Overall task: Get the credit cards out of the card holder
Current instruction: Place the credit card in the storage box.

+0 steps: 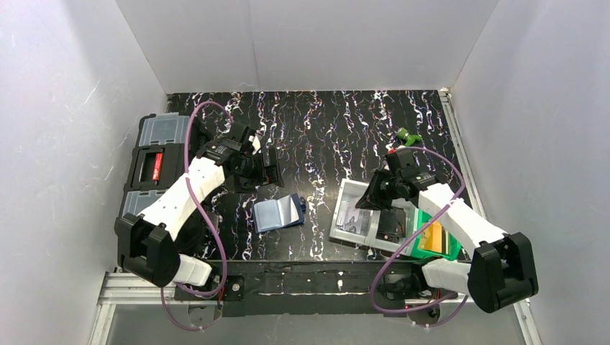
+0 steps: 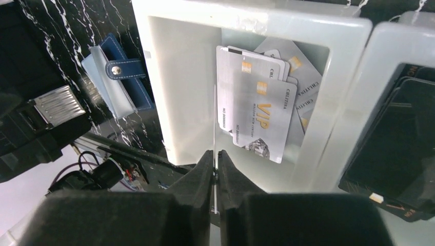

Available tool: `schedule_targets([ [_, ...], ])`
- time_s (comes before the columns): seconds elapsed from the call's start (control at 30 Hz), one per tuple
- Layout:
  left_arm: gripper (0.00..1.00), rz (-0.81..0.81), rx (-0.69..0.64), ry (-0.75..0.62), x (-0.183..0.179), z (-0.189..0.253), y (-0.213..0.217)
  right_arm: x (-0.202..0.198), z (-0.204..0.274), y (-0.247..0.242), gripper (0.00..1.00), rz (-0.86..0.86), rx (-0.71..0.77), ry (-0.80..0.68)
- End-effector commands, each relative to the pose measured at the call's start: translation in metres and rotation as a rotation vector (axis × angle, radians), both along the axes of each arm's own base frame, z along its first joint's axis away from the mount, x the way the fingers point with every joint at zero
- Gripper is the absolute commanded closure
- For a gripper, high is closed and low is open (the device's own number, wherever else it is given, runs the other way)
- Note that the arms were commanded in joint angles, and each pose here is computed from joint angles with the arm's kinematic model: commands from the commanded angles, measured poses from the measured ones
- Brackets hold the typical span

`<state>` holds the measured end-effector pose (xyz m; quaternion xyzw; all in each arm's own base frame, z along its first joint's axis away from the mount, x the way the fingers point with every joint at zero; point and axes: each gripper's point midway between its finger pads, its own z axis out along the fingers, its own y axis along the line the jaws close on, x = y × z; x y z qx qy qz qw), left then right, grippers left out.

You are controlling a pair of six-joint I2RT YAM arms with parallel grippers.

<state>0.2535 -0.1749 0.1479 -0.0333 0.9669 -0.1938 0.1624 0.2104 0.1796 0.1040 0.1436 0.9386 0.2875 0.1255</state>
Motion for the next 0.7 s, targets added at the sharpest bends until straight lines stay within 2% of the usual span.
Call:
schedule_targets([
  [0.0,0.02,-0.015,-0.012,-0.008,-0.013,0.009,0.004,0.011,0.007,0.008,0.75,0.033,0.033,-0.041],
  [0.13,0.02,-0.016,-0.011,-0.008,-0.014,0.010,0.004,0.012,0.011,0.008,0.39,0.037,0.032,-0.044],
  [0.23,0.02,-0.016,-0.014,-0.003,-0.015,0.010,0.004,0.015,0.025,0.006,0.26,0.036,0.020,-0.084],
  [0.37,0.02,0.008,0.009,0.002,-0.015,0.008,0.008,0.018,0.048,0.005,0.23,0.061,-0.035,-0.151],
  [0.47,0.02,0.082,0.096,0.007,-0.013,0.004,0.026,0.018,0.066,0.024,0.24,0.122,-0.052,-0.193],
  [0.53,0.02,0.128,0.140,0.013,-0.013,0.002,0.038,0.016,0.073,0.045,0.27,0.181,-0.059,-0.210],
  [0.67,0.02,0.201,0.166,0.036,-0.016,-0.001,0.057,0.007,0.072,0.098,0.39,0.311,-0.062,-0.191],
])
